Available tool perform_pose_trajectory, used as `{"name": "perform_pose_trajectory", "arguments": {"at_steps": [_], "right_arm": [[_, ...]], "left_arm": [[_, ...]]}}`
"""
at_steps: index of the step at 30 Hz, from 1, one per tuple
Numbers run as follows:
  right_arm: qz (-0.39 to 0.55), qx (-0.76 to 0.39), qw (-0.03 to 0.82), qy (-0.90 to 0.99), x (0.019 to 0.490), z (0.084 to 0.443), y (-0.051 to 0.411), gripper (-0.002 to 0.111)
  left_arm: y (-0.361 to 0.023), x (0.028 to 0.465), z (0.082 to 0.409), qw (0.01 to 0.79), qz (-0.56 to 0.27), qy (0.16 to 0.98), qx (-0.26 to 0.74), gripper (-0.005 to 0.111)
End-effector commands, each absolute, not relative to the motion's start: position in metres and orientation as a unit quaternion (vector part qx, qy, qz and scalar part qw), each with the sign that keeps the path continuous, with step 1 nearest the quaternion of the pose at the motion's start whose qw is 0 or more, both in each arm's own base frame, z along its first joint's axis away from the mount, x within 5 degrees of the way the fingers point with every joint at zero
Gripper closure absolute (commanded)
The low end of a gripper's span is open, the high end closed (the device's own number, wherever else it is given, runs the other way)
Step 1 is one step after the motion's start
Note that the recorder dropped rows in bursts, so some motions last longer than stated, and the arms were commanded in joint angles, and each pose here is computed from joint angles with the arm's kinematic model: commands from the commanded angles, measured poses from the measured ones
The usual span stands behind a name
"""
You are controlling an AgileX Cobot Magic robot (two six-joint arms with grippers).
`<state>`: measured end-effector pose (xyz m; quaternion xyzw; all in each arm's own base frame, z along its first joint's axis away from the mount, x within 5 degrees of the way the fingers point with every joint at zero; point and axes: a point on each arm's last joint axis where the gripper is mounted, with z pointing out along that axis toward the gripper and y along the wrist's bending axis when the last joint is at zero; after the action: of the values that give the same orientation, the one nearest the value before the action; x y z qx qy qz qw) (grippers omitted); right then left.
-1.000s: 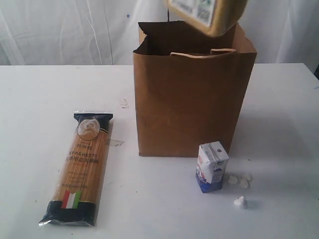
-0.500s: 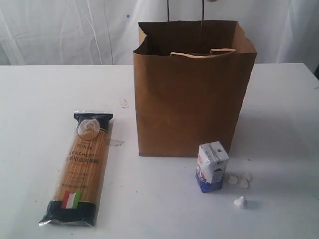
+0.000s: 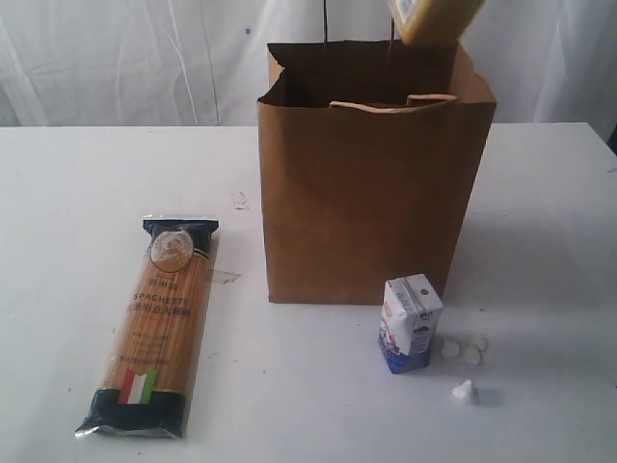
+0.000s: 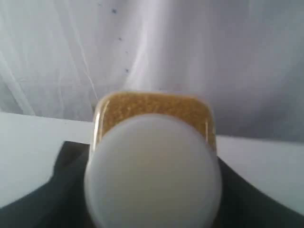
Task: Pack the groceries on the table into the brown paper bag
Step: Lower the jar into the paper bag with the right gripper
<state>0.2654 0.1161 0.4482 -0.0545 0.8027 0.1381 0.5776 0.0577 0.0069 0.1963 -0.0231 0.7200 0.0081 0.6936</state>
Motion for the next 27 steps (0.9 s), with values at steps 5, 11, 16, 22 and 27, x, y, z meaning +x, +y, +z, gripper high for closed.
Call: {"name": "perform_pose_trajectory", "arguments": {"at_steps": [5, 11, 16, 22, 27], "right_arm": [[0.248, -0.05, 0.624, 0.739, 0.271, 0.465, 0.119, 0.108], [0.23, -0.064, 0.597, 0.766, 0.291, 0.443, 0.128, 0.108], [0.235, -0.055, 0.563, 0.79, 0.31, 0.419, 0.137, 0.108], [0.235, -0.051, 0.521, 0.819, 0.324, 0.395, 0.145, 0.108], [0.228, -0.051, 0.505, 0.831, 0.335, 0.38, 0.149, 0.108]], "left_arm": [[0.006, 0.058, 0.195, 0.695, 0.008, 0.719, -0.016, 0.106], [0.006, 0.058, 0.195, 0.695, 0.008, 0.719, -0.016, 0.106], [0.006, 0.058, 0.195, 0.695, 0.008, 0.719, -0.016, 0.106], [0.006, 0.058, 0.195, 0.695, 0.008, 0.719, -0.016, 0.106], [0.006, 0.058, 0.195, 0.695, 0.008, 0.719, -0.016, 0.106]]}}
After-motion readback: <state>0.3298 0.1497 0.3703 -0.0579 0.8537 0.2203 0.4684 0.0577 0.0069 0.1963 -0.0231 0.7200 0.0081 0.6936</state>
